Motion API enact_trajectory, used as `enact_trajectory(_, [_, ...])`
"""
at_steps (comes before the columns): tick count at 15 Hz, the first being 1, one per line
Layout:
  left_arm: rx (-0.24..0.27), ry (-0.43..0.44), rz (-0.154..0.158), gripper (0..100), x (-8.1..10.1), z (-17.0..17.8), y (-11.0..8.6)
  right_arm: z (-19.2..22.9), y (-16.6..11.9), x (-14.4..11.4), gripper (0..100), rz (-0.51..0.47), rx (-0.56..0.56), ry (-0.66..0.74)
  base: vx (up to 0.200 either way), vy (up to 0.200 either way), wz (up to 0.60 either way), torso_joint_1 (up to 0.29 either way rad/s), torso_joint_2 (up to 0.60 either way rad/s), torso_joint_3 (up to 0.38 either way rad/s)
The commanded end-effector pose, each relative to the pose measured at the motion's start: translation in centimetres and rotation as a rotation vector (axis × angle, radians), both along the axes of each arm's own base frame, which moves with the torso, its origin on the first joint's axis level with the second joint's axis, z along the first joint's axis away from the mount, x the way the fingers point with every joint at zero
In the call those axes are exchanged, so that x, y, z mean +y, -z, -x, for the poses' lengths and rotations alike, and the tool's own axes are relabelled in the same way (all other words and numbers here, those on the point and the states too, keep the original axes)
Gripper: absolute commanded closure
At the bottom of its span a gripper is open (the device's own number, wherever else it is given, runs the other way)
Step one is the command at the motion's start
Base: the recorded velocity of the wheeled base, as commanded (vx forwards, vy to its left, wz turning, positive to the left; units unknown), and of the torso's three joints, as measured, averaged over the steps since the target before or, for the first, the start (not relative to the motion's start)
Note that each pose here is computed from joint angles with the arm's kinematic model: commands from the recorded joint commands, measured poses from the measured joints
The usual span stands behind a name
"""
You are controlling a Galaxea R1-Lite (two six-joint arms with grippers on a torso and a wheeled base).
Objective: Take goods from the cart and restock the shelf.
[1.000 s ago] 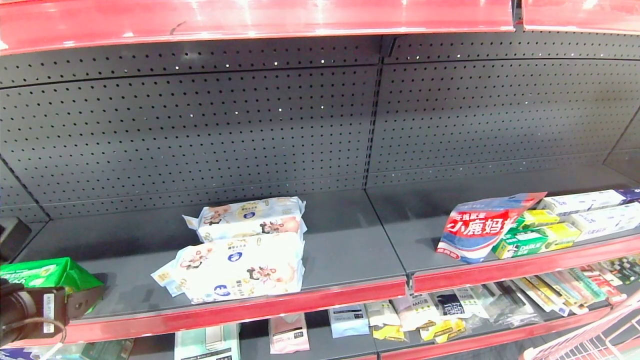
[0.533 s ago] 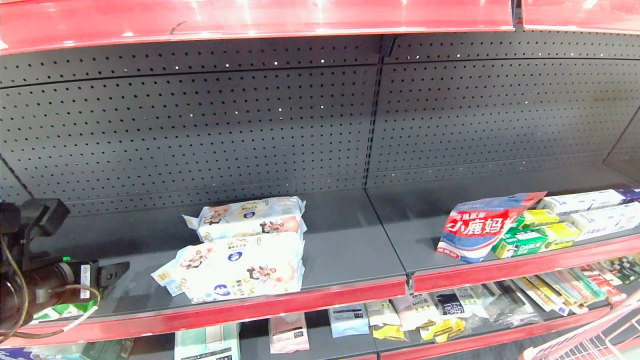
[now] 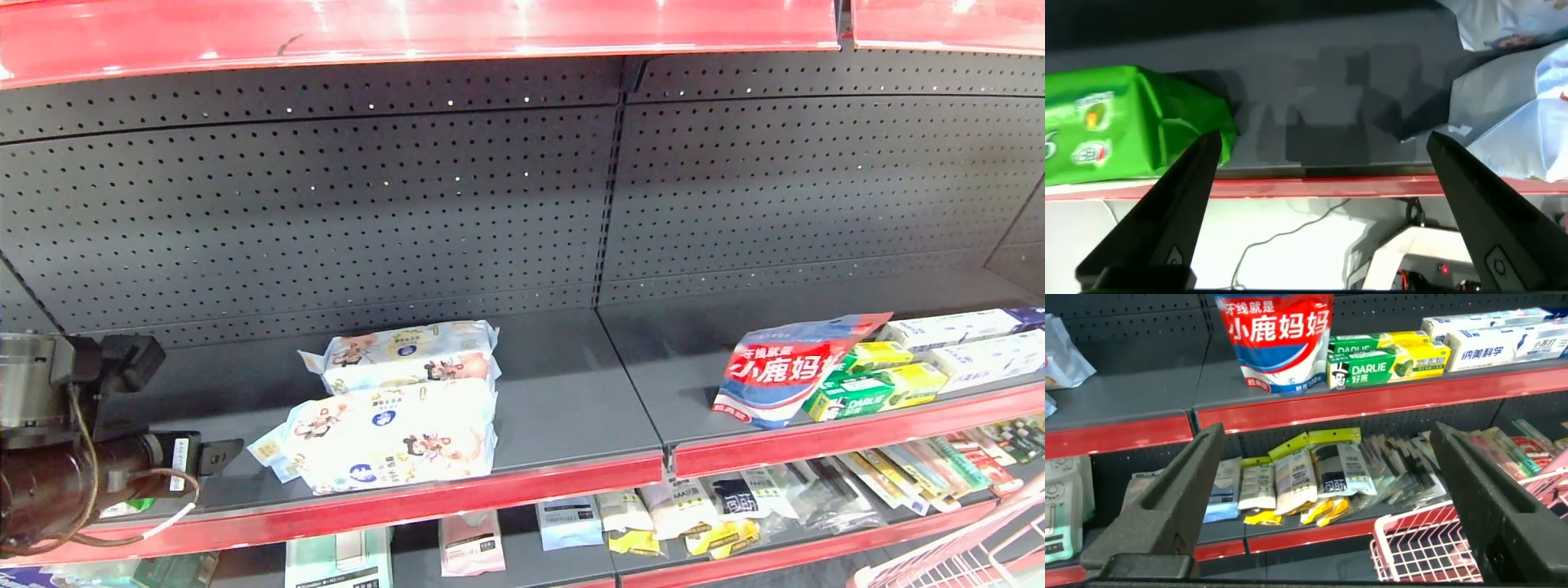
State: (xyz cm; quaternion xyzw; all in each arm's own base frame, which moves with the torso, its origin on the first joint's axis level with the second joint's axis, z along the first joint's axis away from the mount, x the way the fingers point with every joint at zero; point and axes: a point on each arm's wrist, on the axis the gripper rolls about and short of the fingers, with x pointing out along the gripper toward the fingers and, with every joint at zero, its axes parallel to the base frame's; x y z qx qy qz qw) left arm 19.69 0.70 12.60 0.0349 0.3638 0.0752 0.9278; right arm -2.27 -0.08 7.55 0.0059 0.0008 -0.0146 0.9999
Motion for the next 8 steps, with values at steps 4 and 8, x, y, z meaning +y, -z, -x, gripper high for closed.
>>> enact_trajectory(4, [-0.004, 0.034, 0.001, 0, -0.8, -1.7, 1.1, 0.0, 0.0, 0.0, 0, 0.0, 0.0, 0.0, 0.0, 0.0, 0.0, 0.0, 0.0, 0.0])
enact_trajectory(8, [0.011, 0.05, 0.002, 0, -1.1, -2.0, 1.4, 0.0, 0.0, 0.0, 0, 0.0, 0.001, 0.0, 0.0, 0.0, 0.0, 0.0, 0.0, 0.0])
